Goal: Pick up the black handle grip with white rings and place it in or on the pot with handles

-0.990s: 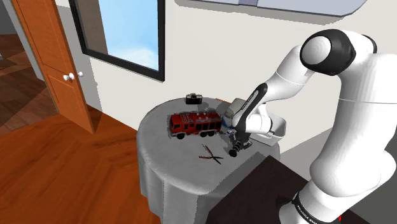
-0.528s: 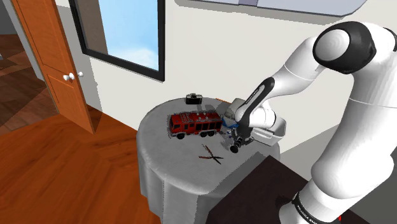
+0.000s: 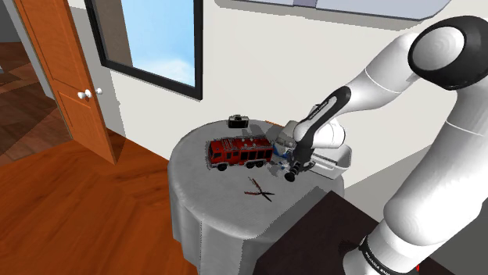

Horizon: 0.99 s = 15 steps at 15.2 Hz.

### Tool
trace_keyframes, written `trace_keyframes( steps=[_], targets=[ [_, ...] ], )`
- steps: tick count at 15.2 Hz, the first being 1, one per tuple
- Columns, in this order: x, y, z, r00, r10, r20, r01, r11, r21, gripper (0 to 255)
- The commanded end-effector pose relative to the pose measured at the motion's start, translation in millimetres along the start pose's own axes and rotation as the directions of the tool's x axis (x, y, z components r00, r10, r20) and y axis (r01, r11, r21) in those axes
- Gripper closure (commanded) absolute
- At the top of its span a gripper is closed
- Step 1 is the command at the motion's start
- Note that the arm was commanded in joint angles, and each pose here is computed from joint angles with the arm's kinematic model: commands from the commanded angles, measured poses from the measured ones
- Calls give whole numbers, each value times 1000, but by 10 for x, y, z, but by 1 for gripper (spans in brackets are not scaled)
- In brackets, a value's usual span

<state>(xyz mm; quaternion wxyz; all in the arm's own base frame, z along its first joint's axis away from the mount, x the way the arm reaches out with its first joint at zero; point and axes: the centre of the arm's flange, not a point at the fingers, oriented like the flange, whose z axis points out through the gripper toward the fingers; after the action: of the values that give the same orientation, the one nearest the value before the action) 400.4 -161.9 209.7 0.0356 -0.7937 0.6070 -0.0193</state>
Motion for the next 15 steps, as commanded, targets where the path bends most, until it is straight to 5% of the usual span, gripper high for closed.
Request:
trace_keyframes(
  steps=[1,15],
  targets=[
    [-6,-16,-106,1000,0,0,0,1000,0,255],
    [-15,-75,-842,1000,0,0,0,1000,0,255]
  ],
)
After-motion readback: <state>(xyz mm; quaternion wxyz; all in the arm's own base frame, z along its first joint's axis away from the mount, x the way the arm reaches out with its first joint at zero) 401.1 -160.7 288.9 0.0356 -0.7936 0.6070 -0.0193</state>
